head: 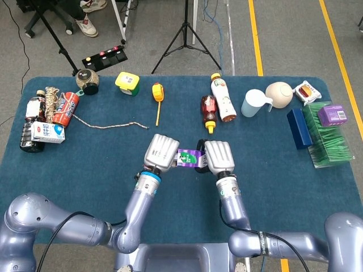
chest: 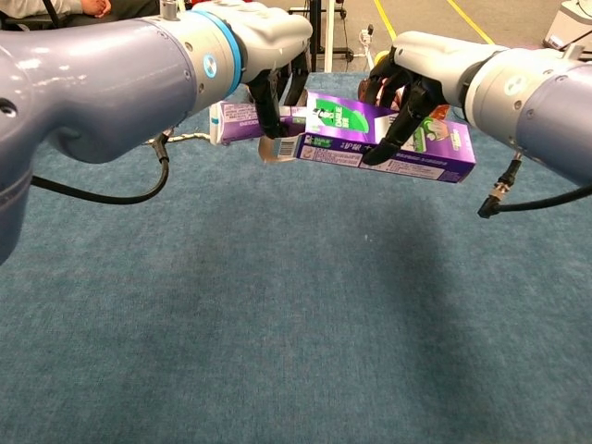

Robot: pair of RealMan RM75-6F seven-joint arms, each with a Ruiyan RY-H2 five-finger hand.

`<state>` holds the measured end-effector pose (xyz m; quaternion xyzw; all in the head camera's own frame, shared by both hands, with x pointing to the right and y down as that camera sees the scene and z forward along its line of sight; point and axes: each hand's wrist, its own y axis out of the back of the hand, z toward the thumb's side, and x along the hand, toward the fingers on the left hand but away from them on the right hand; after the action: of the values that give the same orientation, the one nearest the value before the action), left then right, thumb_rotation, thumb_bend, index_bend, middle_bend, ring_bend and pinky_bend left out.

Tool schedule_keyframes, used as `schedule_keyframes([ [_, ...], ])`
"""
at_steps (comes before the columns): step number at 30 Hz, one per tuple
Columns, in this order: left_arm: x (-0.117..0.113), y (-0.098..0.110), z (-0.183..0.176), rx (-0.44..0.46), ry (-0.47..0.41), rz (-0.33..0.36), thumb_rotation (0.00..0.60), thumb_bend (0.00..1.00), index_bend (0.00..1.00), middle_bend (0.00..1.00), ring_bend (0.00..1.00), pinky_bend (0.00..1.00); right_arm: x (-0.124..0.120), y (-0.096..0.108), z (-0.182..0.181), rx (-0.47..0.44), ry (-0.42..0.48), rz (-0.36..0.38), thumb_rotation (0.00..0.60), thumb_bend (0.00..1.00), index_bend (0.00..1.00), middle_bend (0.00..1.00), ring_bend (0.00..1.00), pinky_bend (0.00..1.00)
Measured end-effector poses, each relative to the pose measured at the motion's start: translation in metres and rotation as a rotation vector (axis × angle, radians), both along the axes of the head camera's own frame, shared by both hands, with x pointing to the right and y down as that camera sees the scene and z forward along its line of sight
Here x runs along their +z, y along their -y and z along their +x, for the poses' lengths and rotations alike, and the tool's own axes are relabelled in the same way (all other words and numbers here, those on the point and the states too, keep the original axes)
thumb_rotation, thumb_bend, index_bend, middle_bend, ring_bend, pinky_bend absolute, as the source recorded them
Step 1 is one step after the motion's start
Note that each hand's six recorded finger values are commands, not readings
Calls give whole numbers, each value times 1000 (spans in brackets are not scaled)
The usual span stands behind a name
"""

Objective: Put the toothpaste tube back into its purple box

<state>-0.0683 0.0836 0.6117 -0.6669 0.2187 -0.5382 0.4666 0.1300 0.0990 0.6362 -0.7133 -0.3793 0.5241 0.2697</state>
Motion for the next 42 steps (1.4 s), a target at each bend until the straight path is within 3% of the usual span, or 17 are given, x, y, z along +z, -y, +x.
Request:
schedule_keyframes([
  [9,0,-5,6,-1,-17,10,600,371,652,580,497,652,-1,0,1,15,25,1,600,340,547,687,672,784],
  [11,-1,-4,6,-3,-28,14,600,365,508,479,487,641,-2,1,2,25,37,1,600,342,550,689,672,784],
  [15,-5,-3,5,-8,-50,20,600,337,95,140,357,598,-2,3,5,52,65,0,600,351,554,692,672,784],
  [17,-8,-2,3,-11,-64,28,600,326,16,44,296,578,-2,5,8,68,78,0,600,353,556,693,672,784],
  [20,-13,0,-2,-17,-78,34,600,312,0,0,246,564,-1,7,14,83,87,2,600,356,557,694,672,784],
  [28,-25,4,-17,-36,-93,24,600,304,0,0,203,540,0,14,30,114,97,10,600,371,560,697,672,784],
  [37,-57,22,-49,-86,-139,54,600,292,0,0,173,519,3,28,56,169,114,10,600,373,560,697,668,784],
  [42,-79,39,-85,-137,-150,90,600,276,0,0,129,462,3,36,71,208,143,12,600,374,561,697,662,780],
])
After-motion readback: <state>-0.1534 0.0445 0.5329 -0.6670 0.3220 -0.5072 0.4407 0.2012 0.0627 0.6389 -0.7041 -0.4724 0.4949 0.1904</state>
